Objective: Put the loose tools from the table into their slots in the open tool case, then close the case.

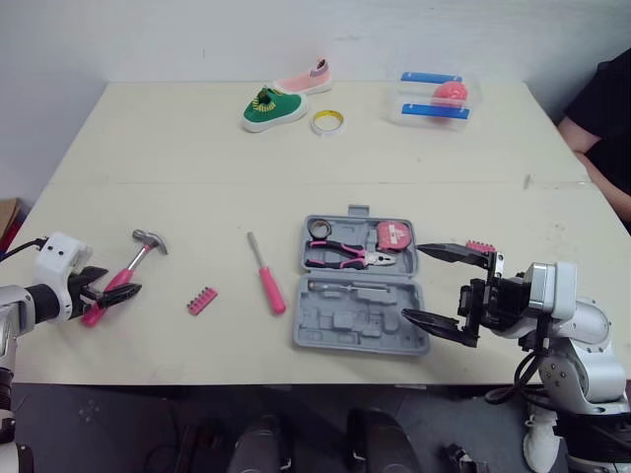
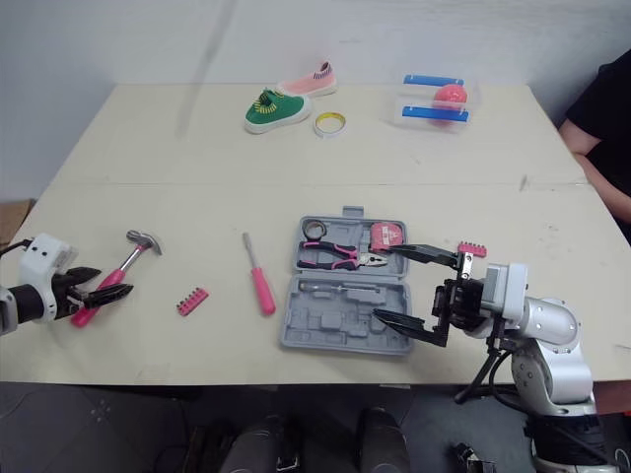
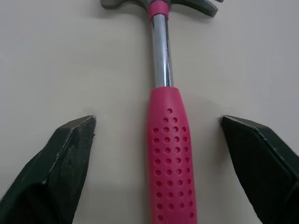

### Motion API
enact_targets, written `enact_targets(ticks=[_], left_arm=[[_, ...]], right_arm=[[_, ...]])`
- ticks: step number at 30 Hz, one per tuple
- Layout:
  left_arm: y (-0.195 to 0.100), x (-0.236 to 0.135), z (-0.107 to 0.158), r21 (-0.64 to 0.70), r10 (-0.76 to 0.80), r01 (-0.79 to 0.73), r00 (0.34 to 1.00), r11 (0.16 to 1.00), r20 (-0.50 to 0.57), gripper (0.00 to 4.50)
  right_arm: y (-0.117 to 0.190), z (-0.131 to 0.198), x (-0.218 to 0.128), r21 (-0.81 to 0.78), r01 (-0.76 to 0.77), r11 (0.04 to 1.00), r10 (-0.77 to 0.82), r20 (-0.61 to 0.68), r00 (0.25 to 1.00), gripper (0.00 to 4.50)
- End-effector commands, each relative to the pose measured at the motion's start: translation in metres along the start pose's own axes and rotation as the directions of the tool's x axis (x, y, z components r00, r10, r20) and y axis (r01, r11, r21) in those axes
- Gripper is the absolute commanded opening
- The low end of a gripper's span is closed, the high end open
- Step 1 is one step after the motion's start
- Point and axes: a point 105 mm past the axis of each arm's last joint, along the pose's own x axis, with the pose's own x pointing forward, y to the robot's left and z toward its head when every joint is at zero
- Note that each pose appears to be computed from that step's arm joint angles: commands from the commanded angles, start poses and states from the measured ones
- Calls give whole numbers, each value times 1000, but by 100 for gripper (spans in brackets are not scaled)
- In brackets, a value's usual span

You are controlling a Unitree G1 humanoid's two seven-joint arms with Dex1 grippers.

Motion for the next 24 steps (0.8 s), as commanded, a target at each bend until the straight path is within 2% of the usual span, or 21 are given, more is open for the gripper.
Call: enact_targets(ticks=[1, 4, 5, 8, 12, 16, 18, 21, 24], left_arm=[[-8, -2, -22, -35, -24, 21, 995, 999, -93, 224], [-13, -6, -24, -47, -30, 26, 994, 999, -105, 81], [-12, -10, -23, -41, -28, 24, 994, 999, -107, 57], [-9, -17, -16, -23, 4, -6, 997, 1000, -72, 56], [-30, -22, 38, 120, -80, 58, 980, 991, 182, 56], [-72, -27, 87, 350, -265, 155, 919, 924, 293, 56], [-96, -27, 106, 440, -355, 201, 884, 875, 304, 56], [-140, -18, 117, 589, -507, 295, 831, 752, 230, 56], [-186, -6, 127, 657, -637, 406, 756, 636, 150, 56]], right_arm=[[-1, 6, -4, -31, 19, 999, -20, -20, 1000, 450], [-1, 6, -7, -34, 28, 999, -29, -32, 999, 450], [-2, 6, -8, -35, 29, 999, -30, -36, 999, 450], [-3, 4, -12, -32, 36, 999, -38, -48, 998, 450], [-7, -3, -21, -37, 52, 998, -54, -70, 996, 450], [-17, -5, -29, -75, 79, 994, -86, -108, 990, 450], [-21, -4, -32, -82, 88, 993, -98, -124, 987, 450], [-24, -1, -35, -87, 91, 992, -104, -148, 984, 450], [-24, 2, -38, -92, 83, 992, -99, -191, 977, 450]])
